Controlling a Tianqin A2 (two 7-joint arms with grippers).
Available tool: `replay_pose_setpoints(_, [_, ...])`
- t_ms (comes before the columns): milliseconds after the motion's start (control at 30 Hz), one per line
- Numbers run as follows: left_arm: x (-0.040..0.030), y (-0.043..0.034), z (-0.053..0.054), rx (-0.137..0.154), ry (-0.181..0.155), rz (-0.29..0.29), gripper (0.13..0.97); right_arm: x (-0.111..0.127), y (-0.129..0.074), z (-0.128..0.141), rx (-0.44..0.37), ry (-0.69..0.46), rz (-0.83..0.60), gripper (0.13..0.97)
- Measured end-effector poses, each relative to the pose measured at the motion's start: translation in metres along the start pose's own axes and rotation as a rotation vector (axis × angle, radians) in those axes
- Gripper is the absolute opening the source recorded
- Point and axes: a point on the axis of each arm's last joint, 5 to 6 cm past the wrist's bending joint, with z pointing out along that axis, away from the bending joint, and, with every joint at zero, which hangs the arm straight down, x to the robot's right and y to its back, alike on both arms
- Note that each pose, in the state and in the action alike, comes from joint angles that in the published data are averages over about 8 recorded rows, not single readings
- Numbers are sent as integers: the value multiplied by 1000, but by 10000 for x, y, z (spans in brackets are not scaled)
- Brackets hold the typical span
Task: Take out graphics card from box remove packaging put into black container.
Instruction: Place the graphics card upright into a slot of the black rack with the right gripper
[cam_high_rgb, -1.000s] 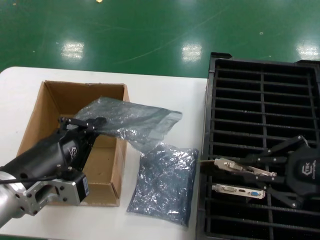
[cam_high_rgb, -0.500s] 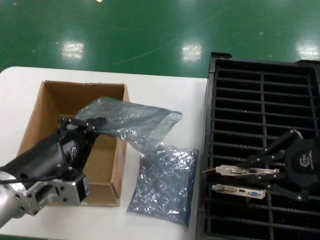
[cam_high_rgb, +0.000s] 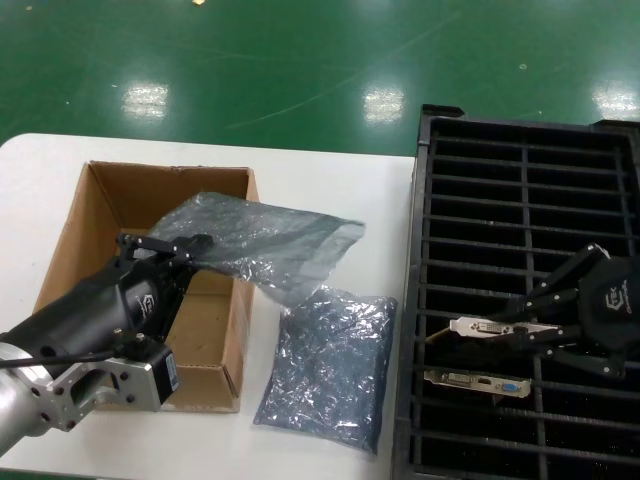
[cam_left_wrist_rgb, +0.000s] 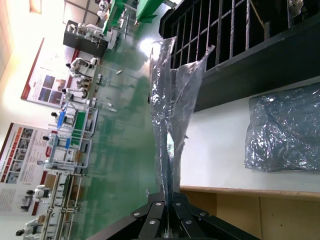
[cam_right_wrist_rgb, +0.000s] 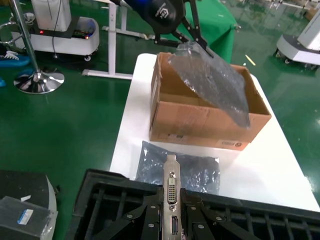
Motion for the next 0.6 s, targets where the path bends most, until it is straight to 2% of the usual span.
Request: replay_pose_setpoints(600, [0,0,0,0,0,0,139,141,173,70,-41,-9,56,187])
